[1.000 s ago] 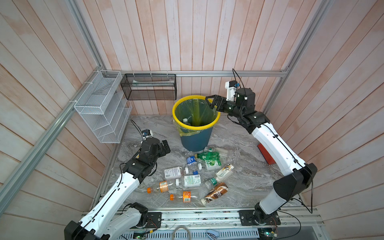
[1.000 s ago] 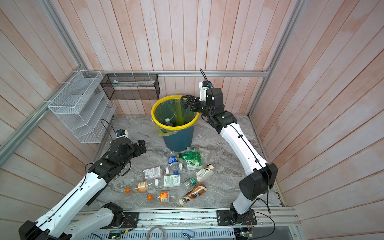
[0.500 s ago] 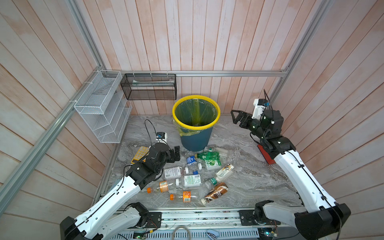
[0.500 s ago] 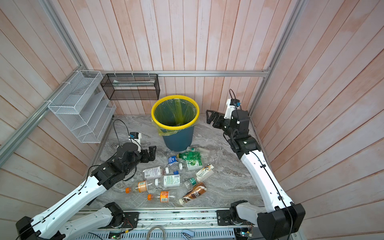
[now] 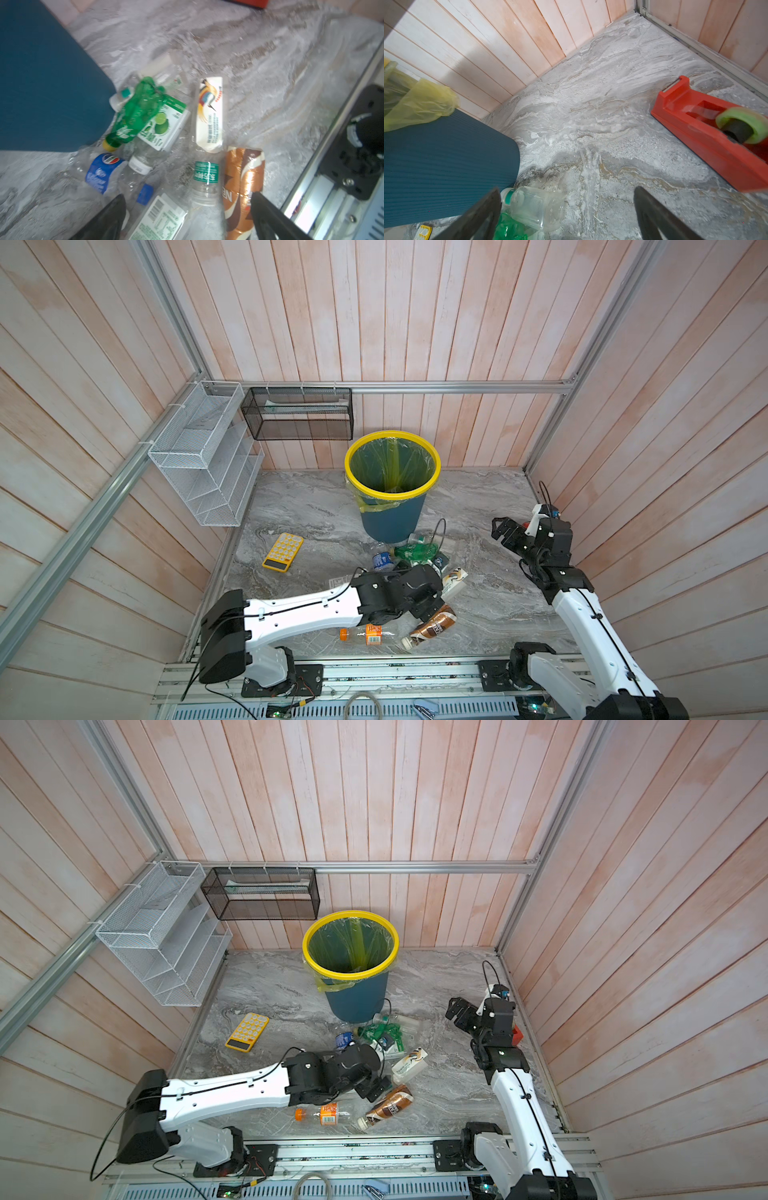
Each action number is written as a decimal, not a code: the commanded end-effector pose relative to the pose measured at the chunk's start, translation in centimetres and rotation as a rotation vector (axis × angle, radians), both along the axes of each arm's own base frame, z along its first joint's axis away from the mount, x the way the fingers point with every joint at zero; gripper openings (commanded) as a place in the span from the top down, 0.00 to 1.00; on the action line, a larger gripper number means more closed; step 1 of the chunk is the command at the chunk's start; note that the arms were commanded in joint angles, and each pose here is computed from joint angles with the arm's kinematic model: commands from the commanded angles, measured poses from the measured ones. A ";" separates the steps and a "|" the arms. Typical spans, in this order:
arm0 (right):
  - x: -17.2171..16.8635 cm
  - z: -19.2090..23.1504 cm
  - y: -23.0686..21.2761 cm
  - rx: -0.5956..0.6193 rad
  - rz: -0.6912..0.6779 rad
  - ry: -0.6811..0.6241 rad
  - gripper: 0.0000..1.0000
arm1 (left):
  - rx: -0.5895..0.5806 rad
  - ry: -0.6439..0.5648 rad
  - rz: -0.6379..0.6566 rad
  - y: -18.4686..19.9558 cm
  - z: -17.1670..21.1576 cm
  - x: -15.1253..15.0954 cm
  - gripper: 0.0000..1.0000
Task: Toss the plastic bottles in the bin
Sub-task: 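Grasp the brown coffee bottle with the left gripper while the right gripper withdraws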
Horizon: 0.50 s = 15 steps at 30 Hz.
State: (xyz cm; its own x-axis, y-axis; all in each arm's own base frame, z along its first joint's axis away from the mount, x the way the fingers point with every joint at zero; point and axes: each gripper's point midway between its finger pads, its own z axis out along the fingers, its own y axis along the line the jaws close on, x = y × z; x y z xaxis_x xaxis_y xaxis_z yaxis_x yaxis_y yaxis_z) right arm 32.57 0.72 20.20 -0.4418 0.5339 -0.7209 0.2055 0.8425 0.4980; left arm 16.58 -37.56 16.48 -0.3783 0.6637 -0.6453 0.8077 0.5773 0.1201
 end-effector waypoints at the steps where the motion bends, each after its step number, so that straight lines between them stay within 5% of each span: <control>1: -0.2 0.2 -0.8 0.014 -0.036 -0.016 0.01 | 0.120 0.097 -0.140 -0.3 -2.5 -3.2 0.09; 7: -0.1 -0.2 -0.8 0.026 -0.037 -0.003 0.01 | 0.202 0.231 -0.219 -1.2 -6.2 -6.4 0.23; 15: -0.3 -0.6 -0.7 0.034 -0.031 0.003 0.01 | 0.258 0.275 -0.200 -2.3 -9.2 -6.8 0.31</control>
State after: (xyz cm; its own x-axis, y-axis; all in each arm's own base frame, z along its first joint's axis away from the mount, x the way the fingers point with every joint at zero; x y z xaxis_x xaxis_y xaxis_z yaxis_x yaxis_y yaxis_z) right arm 32.38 0.07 19.90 -0.4280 0.5654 -0.7050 0.2325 0.8227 0.5187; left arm 10.15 -39.07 7.49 -0.3444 0.8709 -0.3506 0.9240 0.3806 0.0378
